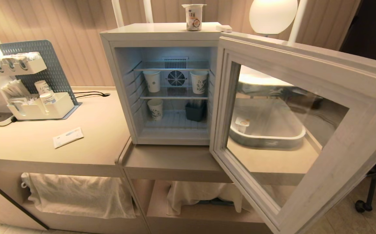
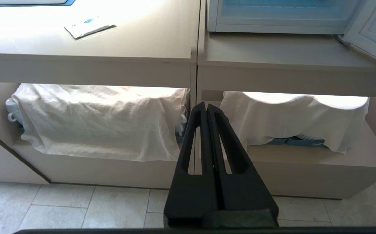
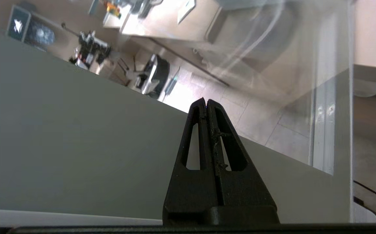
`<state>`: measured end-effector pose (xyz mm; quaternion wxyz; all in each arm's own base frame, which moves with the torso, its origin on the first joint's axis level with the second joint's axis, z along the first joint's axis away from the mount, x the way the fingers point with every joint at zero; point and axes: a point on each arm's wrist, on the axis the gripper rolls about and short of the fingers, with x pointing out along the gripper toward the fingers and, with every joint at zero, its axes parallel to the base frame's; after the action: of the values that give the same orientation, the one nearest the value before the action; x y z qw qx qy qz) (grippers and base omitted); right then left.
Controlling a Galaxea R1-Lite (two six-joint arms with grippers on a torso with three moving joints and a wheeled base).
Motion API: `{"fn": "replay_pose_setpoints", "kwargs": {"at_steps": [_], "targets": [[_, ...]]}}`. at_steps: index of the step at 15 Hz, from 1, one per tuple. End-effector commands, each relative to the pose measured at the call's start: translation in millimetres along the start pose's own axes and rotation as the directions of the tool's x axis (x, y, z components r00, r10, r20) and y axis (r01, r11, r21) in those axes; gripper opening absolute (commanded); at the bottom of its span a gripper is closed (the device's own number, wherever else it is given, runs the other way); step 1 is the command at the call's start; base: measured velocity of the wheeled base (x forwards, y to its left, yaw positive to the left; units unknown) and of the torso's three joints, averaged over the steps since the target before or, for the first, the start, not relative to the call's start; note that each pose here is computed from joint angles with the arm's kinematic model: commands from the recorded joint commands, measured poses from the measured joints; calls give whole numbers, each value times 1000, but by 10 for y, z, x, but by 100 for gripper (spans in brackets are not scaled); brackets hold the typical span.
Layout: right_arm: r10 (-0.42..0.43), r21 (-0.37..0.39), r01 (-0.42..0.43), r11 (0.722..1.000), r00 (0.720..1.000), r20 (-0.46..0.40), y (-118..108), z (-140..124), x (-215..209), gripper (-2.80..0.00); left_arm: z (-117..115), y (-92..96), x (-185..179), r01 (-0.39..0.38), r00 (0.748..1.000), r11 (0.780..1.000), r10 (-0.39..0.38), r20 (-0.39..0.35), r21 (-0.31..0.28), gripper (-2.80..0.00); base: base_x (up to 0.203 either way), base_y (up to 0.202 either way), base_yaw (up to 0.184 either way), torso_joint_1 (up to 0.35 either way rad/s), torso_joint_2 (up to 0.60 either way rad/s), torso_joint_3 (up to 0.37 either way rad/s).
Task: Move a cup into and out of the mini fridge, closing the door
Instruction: Close the freezer door
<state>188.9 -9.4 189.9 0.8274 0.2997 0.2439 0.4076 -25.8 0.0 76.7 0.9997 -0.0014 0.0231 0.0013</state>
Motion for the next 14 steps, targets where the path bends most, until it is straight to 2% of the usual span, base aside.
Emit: {"fn": "replay_pose_setpoints", "kwargs": {"at_steps": [1, 4, 6, 8, 10, 14], "targets": [[45, -73, -46, 996, 999, -13, 298, -78, 55, -280, 1, 0, 1, -1, 1000, 1000, 1, -1, 0, -280, 0, 0, 0, 0, 0, 0], [64, -108, -68, 992, 997, -45, 587, -205, 250, -280, 1, 0, 1, -1, 1000, 1000, 1, -1, 0, -280, 0, 0, 0, 0, 0, 0], [46, -133, -52, 990, 998, -52, 735, -270, 422, -280, 1, 0, 1, -1, 1000, 1000, 1, -1, 0, -280, 0, 0, 0, 0, 0, 0], [-71, -144, 68, 987, 997, -14, 782, -260, 723, -280, 1, 0, 1, -1, 1000, 1000, 1, -1, -2, -280, 0, 0, 0, 0, 0, 0], [-187, -151, 184, 971, 982, -1, 746, -245, 1127, -280, 1, 0, 1, -1, 1000, 1000, 1, -1, -2, -280, 0, 0, 0, 0, 0, 0], [-359, -201, 370, 907, 929, 89, 742, -176, 1965, -280, 2, 0, 1, -2, 1000, 1000, 2, 0, -2, -280, 0, 0, 0, 0, 0, 0]]}}
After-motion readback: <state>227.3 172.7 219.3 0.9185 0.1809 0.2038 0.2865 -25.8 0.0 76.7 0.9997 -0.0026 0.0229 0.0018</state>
